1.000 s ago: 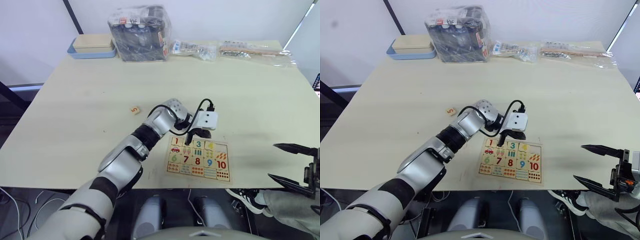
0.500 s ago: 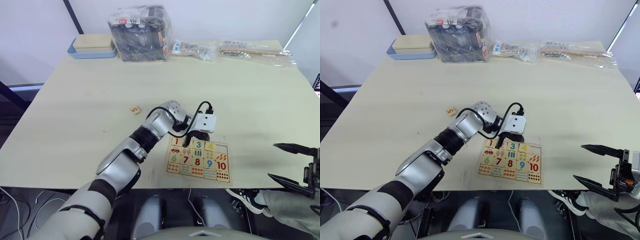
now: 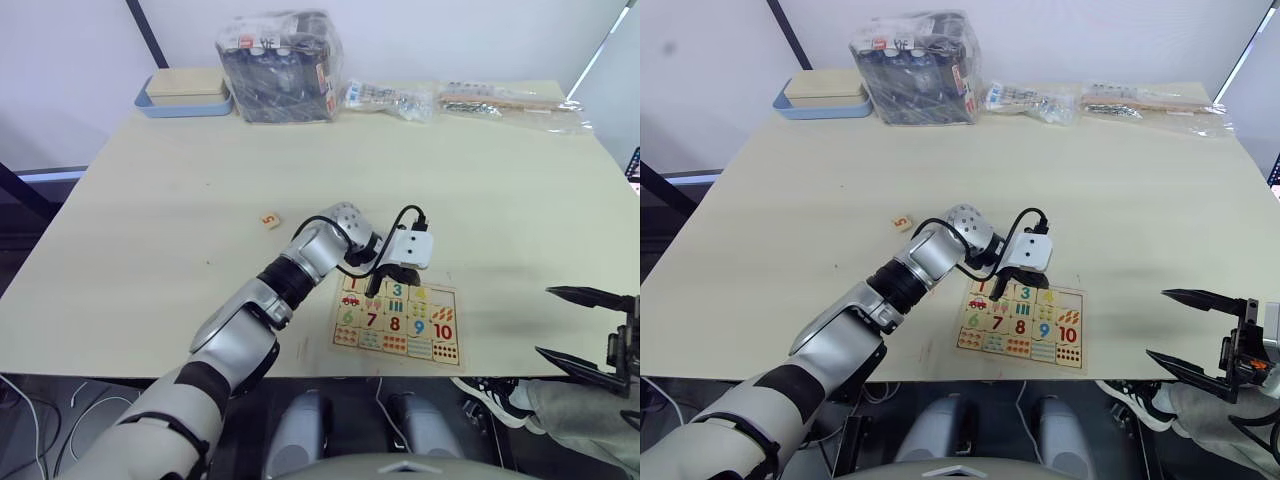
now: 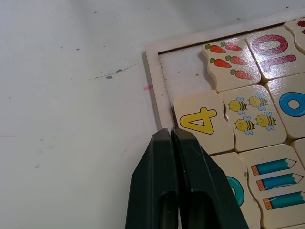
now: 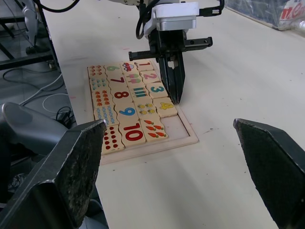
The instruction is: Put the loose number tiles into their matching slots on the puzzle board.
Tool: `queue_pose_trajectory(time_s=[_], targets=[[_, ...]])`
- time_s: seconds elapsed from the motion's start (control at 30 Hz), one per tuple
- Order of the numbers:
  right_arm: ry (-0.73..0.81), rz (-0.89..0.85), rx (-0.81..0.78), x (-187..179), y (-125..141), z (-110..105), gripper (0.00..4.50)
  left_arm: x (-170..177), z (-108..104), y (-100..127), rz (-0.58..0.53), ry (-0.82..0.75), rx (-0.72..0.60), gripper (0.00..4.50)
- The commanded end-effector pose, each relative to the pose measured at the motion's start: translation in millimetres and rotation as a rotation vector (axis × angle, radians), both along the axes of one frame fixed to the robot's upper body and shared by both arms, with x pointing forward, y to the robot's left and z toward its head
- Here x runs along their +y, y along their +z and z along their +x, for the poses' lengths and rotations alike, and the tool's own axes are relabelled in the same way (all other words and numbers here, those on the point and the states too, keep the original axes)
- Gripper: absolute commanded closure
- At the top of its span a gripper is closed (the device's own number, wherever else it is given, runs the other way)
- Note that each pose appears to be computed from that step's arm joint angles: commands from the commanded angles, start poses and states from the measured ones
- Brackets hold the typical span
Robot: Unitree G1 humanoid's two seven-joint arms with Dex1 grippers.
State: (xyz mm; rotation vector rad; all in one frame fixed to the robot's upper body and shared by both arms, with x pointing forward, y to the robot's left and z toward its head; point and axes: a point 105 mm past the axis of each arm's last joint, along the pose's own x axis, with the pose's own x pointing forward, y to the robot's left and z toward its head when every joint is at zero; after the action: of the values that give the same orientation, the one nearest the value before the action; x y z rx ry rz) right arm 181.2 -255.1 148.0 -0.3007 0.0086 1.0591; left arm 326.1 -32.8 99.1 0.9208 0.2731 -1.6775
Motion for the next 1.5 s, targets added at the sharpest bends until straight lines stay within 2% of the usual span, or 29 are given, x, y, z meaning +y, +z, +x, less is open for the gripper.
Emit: queue_pose_trajectory(time_s=[0.03, 0.2, 0.5, 0.63, 0.8, 0.9, 1.0, 1.17, 1.4, 1.5], targets=[[0.013, -0.006, -0.02, 1.3, 4.8, -0.3, 0.0, -4.1, -2.1, 11.2, -0.037, -0.019, -0.027, 4.39], [0.017, -0.004, -0.02, 2.9, 4.7, 0.8, 0.0, -2.7, 0.7, 13.7, -0.056, 0.007, -0.029, 4.39], [-0.029, 0.077, -0.025, 17.7, 10.2, 8.1, 0.0, 20.7, 10.9, 66.2, -0.339, 0.22, 0.06, 4.39], [-0.11, 0.106, -0.056, 26.1, 13.2, 27.2, 0.0, 55.2, 17.3, 89.9, -0.485, 0.404, 0.076, 4.39], [-0.149, 0.145, -0.068, 41.0, 16.8, 45.2, 0.0, 98.7, 17.5, 100.3, -0.645, 0.628, 0.088, 4.39], [-0.119, 0.161, -0.067, 51.8, 20.6, 52.2, 0.0, 131.4, 17.9, 106.6, -0.797, 0.768, 0.053, 4.39], [-0.087, 0.14, -0.051, 53.9, 18.3, 55.5, 0.0, 156.4, 12.7, 106.1, -0.877, 0.869, -0.014, 4.39], [-0.041, 0.198, -0.092, 56.5, 29.6, 59.6, 0.0, 206.8, -1.3, 96.4, -0.914, 1.062, -0.042, 4.39], [-0.071, 0.179, -0.092, 33.7, 20.2, 58.1, 0.0, 252.3, -34.2, 82.2, -0.984, 1.226, -0.07, 4.39], [-0.081, 0.147, -0.064, 17.0, 8.1, 49.9, 0.0, 265.0, -51.8, 71.7, -0.978, 1.287, -0.07, 3.54]])
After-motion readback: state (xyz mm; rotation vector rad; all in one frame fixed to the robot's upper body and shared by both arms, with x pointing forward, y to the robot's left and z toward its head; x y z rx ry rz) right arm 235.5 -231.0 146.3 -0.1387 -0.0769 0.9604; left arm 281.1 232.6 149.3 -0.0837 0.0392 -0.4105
